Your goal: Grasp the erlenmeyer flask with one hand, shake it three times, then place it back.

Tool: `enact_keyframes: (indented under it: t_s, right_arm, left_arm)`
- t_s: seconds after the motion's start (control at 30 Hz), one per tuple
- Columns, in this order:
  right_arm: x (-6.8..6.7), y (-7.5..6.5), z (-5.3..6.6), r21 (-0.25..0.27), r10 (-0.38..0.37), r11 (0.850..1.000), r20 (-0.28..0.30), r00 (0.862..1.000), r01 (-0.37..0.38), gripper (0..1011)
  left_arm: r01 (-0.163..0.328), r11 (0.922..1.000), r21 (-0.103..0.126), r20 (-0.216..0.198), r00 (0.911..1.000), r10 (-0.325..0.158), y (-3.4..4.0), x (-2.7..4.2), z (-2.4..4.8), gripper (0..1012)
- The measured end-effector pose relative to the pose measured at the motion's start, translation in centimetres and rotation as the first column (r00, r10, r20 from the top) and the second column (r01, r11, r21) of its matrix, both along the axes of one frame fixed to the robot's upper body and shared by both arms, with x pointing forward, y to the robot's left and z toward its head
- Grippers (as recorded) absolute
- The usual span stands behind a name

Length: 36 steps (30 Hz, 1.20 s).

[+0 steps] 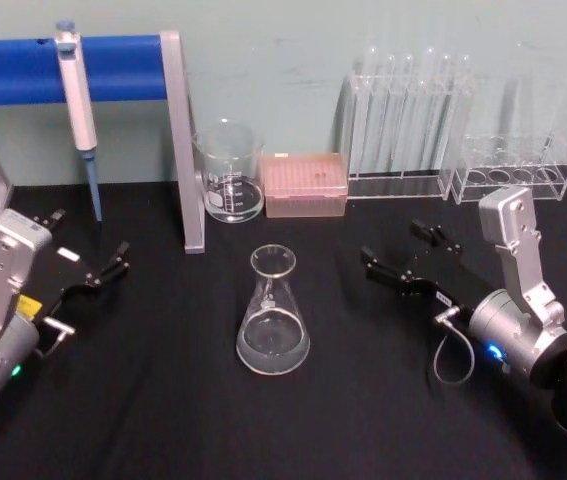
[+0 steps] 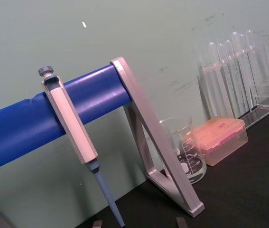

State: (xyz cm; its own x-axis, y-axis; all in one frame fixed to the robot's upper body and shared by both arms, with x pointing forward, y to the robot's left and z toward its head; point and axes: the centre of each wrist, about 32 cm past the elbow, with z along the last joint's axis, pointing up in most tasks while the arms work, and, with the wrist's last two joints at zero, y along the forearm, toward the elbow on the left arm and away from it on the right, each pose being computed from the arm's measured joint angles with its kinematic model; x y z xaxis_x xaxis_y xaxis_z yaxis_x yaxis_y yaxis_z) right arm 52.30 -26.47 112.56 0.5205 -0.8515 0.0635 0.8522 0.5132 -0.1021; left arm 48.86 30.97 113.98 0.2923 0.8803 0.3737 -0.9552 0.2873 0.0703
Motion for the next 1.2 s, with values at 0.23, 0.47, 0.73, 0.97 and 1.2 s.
enact_keyframes:
  t_s: [0.23,0.47,0.73,0.97,1.2]
  right_arm:
    - [0.00,0.00,0.00,0.000,0.000,1.000,0.000,1.000,0.000,1002]
    - [0.00,0.00,0.00,0.000,0.000,1.000,0.000,1.000,0.000,1003]
    - [0.00,0.00,0.00,0.000,0.000,1.000,0.000,1.000,0.000,1003]
    - [0.00,0.00,0.00,0.000,0.000,1.000,0.000,1.000,0.000,1003]
    - [0.00,0.00,0.00,0.000,0.000,1.000,0.000,1.000,0.000,1003]
  left_arm:
    - [0.000,1.0000,0.000,0.000,1.0000,0.000,0.00,0.00,0.00,1001]
    - [0.000,1.0000,0.000,0.000,1.0000,0.000,0.00,0.00,0.00,1001]
    - [0.000,1.0000,0.000,0.000,1.0000,0.000,0.00,0.00,0.00,1001]
    - [0.000,1.0000,0.000,0.000,1.0000,0.000,0.00,0.00,0.00,1001]
    - [0.000,1.0000,0.000,0.000,1.0000,0.000,0.00,0.00,0.00,1001]
